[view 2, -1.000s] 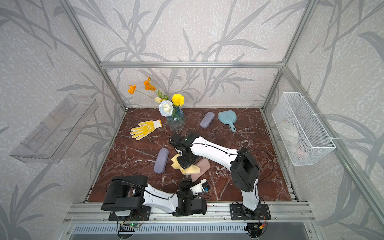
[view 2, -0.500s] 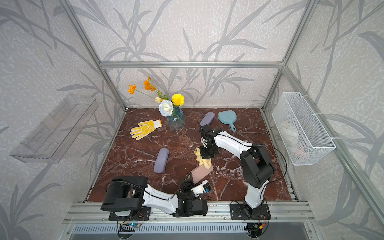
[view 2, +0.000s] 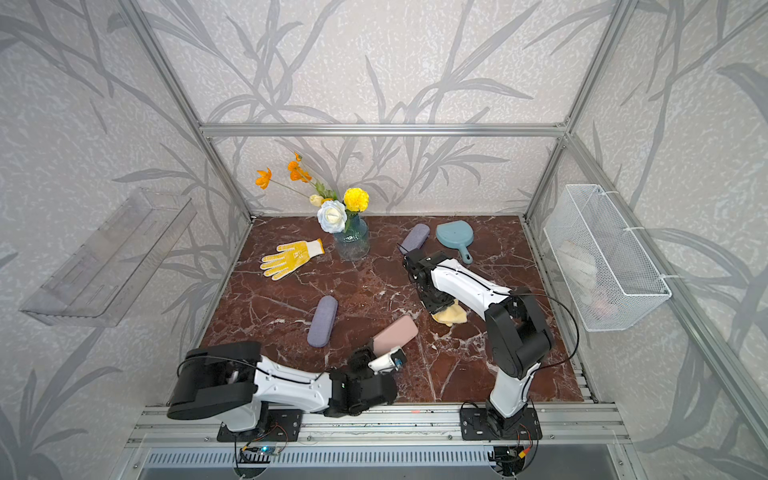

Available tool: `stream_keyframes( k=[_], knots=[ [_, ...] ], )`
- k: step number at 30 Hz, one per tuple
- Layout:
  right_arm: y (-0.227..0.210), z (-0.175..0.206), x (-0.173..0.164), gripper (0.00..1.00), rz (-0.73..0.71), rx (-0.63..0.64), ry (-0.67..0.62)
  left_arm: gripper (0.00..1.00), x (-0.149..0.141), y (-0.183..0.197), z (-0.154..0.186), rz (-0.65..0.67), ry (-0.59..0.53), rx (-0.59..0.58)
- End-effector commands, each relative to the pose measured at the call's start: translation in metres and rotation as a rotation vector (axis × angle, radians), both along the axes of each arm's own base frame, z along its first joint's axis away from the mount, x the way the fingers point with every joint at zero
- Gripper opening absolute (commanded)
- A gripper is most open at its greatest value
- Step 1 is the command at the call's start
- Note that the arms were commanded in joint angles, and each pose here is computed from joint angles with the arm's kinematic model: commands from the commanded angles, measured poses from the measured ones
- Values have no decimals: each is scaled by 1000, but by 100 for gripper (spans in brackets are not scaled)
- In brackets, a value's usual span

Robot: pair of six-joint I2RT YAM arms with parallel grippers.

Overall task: Wipe the eyeglass case
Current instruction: Wipe the dirt from the eyeglass case.

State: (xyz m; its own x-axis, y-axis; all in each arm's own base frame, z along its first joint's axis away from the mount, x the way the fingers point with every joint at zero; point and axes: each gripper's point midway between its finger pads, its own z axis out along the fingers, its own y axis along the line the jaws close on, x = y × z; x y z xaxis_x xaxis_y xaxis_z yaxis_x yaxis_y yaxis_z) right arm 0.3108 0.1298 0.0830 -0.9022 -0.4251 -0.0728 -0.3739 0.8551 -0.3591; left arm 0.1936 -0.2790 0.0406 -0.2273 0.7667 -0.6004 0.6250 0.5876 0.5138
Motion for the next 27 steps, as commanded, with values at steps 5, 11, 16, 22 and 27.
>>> stream_keyframes(
  k=[5, 11, 16, 22, 27],
  knots=[
    [56, -22, 7, 0, 224, 99, 79, 15, -23, -16, -25, -167, 300, -88],
    [82, -42, 5, 0, 284, 178, 186, 15, -18, -13, -31, -142, 412, -122],
    [100, -49, -21, 0, 317, 304, 265, 12, -13, -10, -36, -96, 489, -140],
    [97, -61, -77, 0, 261, 412, 386, 9, -1, 2, -43, 70, 551, -171],
    [83, -58, -119, 0, 129, 481, 442, 9, 5, 12, -44, 193, 557, -205]
  ],
)
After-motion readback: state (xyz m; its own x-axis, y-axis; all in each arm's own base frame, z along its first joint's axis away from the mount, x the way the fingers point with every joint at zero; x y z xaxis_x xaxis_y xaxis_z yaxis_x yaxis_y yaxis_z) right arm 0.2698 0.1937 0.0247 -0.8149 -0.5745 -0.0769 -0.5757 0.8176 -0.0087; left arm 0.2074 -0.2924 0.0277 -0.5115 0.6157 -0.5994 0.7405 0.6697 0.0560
